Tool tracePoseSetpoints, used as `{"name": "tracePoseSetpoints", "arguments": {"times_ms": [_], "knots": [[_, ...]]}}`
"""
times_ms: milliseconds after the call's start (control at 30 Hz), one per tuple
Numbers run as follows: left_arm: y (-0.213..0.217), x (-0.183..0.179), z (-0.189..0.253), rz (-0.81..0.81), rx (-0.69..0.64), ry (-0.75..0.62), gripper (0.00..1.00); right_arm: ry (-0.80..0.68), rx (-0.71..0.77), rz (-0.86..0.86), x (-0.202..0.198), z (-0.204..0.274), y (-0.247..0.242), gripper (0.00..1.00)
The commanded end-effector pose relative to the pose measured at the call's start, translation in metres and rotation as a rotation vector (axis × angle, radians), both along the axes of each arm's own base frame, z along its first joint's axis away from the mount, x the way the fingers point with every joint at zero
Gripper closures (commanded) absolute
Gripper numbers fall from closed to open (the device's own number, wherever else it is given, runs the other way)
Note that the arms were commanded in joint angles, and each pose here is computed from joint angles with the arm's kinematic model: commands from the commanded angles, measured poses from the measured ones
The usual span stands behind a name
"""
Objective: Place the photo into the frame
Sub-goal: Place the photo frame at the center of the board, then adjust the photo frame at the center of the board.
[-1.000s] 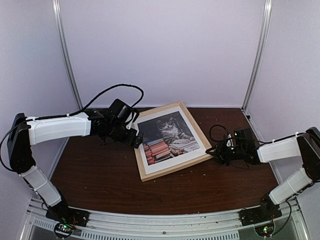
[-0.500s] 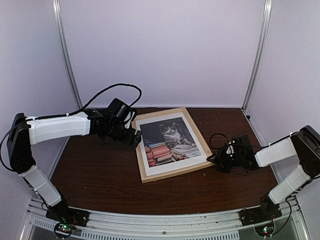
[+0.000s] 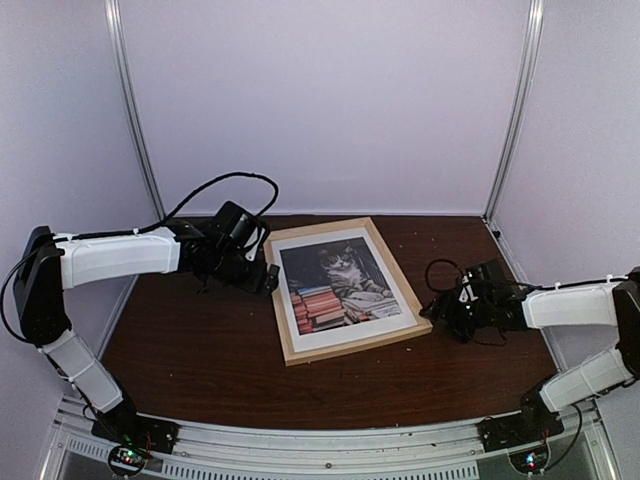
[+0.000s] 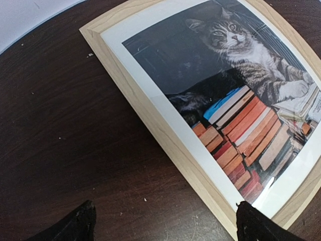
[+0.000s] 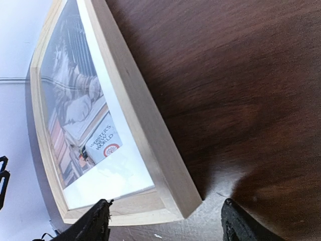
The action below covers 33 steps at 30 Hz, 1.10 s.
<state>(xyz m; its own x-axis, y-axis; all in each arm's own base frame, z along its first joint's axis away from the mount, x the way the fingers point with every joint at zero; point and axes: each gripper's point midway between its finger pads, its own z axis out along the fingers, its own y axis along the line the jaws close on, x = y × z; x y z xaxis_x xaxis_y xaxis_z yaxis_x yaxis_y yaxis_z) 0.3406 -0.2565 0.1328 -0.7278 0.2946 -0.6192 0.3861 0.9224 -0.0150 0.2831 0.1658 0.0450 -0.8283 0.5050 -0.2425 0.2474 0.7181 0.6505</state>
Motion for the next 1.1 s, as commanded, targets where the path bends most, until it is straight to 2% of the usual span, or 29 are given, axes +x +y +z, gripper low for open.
{"name": "tracePoseSetpoints", "arguments": {"times_ms": [0, 67, 200, 633, 867, 1067], "knots": [[0.003, 0.004, -0.006, 0.027, -0.04, 0.007, 0.02, -0.035, -0.229, 0.034, 0.001, 0.017, -0.028, 0.19], [0.004, 0.004, -0.011, 0.034, -0.049, 0.024, 0.02, -0.063, -0.28, 0.061, 0.008, 0.027, -0.03, 0.14], [0.006, 0.002, -0.022, 0.047, -0.07, 0.069, 0.02, -0.095, -0.317, 0.133, 0.025, 0.035, -0.021, 0.11], [-0.009, 0.005, -0.056, 0.09, -0.251, 0.255, 0.02, -0.106, -0.309, 0.307, 0.085, 0.023, 0.025, 0.11], [-0.012, 0.012, -0.077, 0.118, -0.286, 0.309, 0.02, -0.064, -0.264, 0.36, 0.078, 0.005, 0.04, 0.12], [-0.024, 0.015, -0.087, 0.098, -0.31, 0.347, 0.02, -0.06, -0.243, 0.404, 0.057, -0.001, 0.06, 0.13]]}}
